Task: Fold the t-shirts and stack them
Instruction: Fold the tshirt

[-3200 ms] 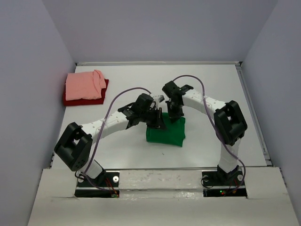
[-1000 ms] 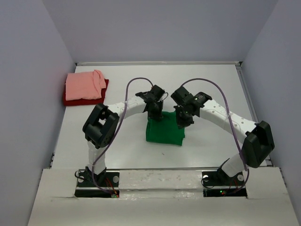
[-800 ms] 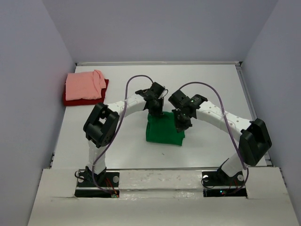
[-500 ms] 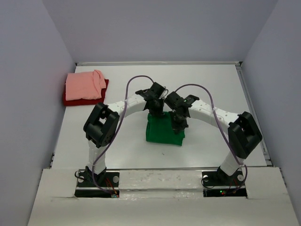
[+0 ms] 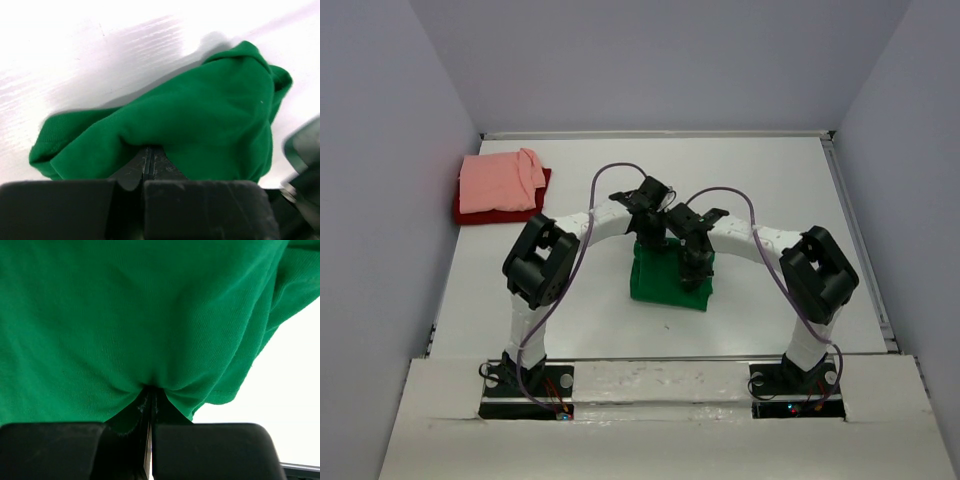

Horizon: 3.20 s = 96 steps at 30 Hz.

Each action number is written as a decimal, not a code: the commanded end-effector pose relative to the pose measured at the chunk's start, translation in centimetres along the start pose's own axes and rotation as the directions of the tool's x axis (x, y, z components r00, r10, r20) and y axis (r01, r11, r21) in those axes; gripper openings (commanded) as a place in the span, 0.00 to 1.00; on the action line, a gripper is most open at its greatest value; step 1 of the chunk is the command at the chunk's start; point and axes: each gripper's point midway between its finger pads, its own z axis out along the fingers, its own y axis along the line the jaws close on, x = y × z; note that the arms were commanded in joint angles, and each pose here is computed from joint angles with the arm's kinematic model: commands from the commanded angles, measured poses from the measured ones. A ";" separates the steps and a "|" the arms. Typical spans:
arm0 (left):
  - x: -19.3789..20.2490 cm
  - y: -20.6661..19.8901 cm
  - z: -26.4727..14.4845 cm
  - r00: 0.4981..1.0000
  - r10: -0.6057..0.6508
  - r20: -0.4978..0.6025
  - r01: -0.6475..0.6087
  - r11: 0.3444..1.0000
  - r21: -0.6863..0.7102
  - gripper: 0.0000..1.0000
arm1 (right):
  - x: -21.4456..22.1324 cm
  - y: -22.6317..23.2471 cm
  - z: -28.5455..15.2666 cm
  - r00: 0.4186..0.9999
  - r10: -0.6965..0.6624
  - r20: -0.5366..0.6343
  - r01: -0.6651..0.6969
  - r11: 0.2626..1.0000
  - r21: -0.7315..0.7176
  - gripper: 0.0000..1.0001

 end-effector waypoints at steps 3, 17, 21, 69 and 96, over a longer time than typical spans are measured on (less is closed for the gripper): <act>-0.7 1.2 1.3 1.000 0.001 -0.007 -0.001 1.000 0.016 0.00 | 0.5 0.3 1.3 1.000 0.011 -0.009 -0.011 1.000 -0.004 0.00; -4.6 -0.7 -3.1 0.996 0.019 0.087 -0.024 0.998 0.060 0.00 | -2.6 1.1 -4.9 0.992 -0.015 0.125 0.016 1.000 -0.008 0.00; -5.8 -1.7 -5.7 0.991 0.024 0.135 -0.034 0.997 0.076 0.00 | -3.5 2.0 -7.6 0.986 -0.032 0.165 0.039 0.999 -0.034 0.00; -0.5 -0.2 -10.8 0.990 0.094 0.104 -0.105 0.989 0.105 0.00 | -2.2 -2.6 -2.9 0.969 0.197 0.150 -0.092 0.848 -0.523 0.69; -0.2 -0.7 -12.5 0.989 0.102 0.112 -0.116 0.985 0.128 0.00 | -3.0 -4.3 -1.2 0.967 0.215 0.137 -0.105 0.825 -0.555 0.69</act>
